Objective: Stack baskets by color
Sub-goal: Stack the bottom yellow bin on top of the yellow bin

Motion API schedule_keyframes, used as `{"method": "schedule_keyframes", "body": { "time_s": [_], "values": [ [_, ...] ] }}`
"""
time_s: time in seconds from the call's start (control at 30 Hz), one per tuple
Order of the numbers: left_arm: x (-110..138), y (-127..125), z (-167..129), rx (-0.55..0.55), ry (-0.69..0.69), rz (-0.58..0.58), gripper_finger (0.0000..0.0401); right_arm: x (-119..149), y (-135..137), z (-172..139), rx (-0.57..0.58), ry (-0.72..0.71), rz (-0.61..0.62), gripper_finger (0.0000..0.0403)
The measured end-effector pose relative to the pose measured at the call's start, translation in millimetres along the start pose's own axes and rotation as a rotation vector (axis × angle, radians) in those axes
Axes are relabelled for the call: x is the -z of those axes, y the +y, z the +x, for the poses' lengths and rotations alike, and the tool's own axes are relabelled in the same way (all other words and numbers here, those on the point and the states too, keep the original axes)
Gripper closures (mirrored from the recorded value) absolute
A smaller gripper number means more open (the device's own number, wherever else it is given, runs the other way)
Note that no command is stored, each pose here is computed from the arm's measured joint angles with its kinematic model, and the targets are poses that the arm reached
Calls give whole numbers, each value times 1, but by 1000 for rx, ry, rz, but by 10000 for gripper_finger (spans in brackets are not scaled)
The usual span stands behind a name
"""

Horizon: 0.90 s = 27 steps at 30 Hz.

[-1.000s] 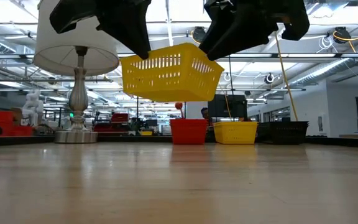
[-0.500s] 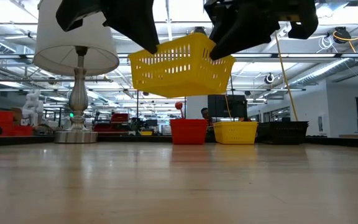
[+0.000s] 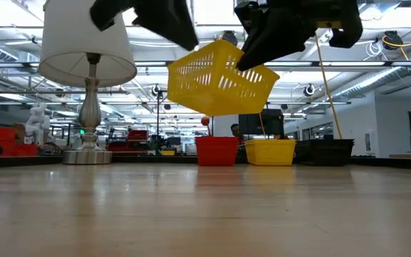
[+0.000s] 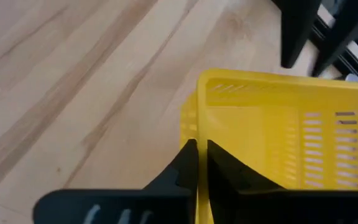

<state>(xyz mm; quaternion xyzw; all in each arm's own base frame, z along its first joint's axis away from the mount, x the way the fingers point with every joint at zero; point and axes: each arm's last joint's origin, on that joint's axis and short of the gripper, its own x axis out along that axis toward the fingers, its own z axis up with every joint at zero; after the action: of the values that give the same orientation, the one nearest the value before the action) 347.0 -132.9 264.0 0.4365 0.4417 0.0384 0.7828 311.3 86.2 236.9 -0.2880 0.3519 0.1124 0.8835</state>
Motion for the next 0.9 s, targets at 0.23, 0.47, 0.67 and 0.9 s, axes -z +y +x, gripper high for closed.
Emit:
{"method": "schedule_keyframes", "body": {
  "time_s": [0.23,0.47,0.67,0.9],
  "values": [
    [-8,4,0,-49,-59,-93,266,5,3,0,-27,50,4,398],
    [-7,9,-8,-51,-86,-261,195,8,4,0,-38,80,26,397],
    [3,22,-33,-43,-112,-391,183,11,2,-1,32,133,59,397],
    [25,36,-62,-22,-89,-584,183,19,-12,1,129,190,127,397]
  ]
}}
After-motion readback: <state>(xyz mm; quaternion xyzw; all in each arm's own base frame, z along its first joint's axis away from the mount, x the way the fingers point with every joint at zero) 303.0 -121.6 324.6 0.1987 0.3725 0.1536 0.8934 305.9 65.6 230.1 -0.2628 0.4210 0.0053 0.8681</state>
